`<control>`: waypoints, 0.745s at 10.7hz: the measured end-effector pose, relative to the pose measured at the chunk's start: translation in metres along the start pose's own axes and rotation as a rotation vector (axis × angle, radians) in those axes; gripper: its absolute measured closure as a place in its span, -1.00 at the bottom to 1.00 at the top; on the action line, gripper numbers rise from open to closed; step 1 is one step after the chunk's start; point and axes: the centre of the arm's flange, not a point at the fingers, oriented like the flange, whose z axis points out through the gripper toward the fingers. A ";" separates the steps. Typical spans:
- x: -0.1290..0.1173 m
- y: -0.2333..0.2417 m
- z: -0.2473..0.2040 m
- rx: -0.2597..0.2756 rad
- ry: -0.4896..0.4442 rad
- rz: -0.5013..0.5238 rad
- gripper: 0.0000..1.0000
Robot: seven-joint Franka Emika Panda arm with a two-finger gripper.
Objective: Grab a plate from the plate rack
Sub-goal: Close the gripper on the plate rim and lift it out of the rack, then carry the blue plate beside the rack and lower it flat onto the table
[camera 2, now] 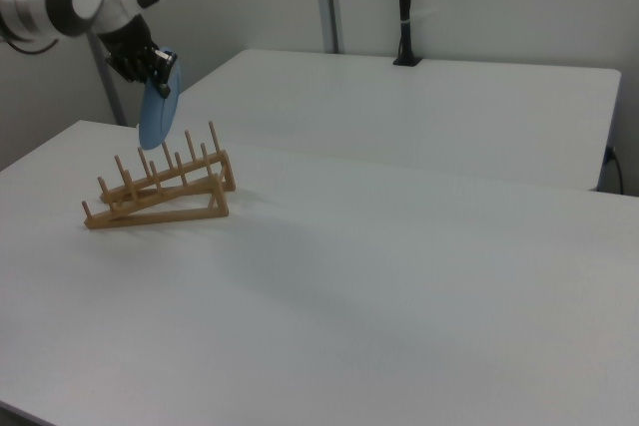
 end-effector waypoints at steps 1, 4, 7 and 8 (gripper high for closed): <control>-0.010 0.016 -0.022 -0.011 -0.064 -0.050 0.81; -0.044 0.084 -0.073 0.061 -0.235 -0.196 0.81; -0.076 0.184 -0.069 0.180 -0.352 -0.266 0.81; -0.088 0.219 -0.060 0.226 -0.367 -0.263 0.81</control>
